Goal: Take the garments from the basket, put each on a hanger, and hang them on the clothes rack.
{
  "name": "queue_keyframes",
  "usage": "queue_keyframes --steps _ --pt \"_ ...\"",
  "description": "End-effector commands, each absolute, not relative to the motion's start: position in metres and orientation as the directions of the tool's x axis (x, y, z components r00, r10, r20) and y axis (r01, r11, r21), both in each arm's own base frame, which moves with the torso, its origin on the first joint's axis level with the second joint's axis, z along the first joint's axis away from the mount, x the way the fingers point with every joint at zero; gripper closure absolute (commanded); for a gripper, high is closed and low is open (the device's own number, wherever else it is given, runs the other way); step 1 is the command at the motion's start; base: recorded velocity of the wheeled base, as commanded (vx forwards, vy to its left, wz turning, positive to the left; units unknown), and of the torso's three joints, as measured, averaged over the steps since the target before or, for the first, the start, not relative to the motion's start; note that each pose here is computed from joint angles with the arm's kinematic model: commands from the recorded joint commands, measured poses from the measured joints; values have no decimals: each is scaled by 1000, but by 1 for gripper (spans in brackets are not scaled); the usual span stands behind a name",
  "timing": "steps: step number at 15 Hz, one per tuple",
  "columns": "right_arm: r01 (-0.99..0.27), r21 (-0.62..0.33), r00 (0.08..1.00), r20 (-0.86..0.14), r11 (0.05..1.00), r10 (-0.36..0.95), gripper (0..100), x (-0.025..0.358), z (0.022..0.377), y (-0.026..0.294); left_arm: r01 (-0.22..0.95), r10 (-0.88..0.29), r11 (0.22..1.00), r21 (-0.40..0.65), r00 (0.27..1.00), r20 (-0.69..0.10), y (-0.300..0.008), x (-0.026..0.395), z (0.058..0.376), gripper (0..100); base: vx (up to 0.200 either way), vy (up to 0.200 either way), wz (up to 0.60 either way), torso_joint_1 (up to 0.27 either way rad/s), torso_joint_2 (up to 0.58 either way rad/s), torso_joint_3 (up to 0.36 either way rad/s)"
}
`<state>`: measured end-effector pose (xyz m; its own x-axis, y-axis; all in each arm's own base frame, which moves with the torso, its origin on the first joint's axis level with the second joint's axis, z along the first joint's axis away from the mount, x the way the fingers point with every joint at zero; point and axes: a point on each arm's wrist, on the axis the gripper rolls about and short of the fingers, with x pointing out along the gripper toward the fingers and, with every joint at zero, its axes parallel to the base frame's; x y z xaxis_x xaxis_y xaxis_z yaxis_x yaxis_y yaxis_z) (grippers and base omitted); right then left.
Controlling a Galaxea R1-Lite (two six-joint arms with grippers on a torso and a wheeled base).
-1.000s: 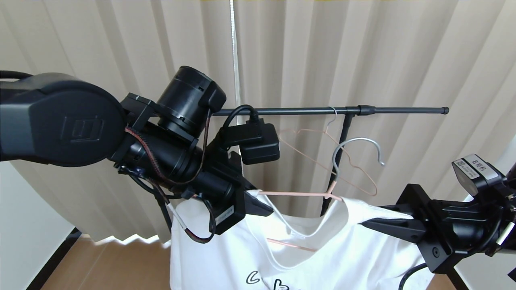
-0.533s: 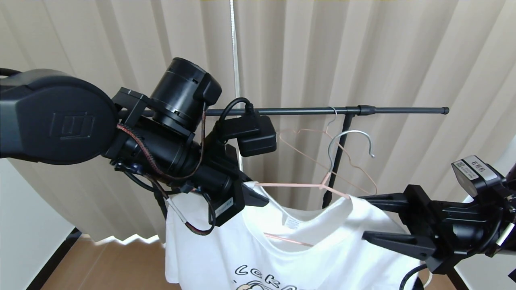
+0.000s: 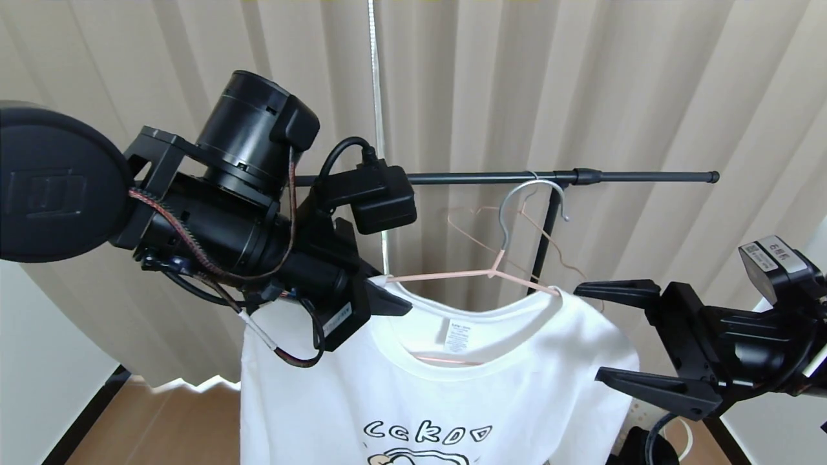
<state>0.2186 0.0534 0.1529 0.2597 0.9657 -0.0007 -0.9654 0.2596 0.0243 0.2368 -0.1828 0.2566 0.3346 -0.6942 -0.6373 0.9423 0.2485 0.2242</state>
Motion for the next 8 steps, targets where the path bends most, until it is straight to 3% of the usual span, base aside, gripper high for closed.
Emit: queue_keyframes --steps 1,8 --pt "-957 32 287 -6 287 958 0 225 150 48 927 -701 280 250 376 -606 -167 226 266 100 0 0 0 0 0 0" --pt "-952 -5 305 -70 305 950 0 248 111 45 866 -671 378 327 500 -548 -141 204 271 100 0 0 0 0 0 0"
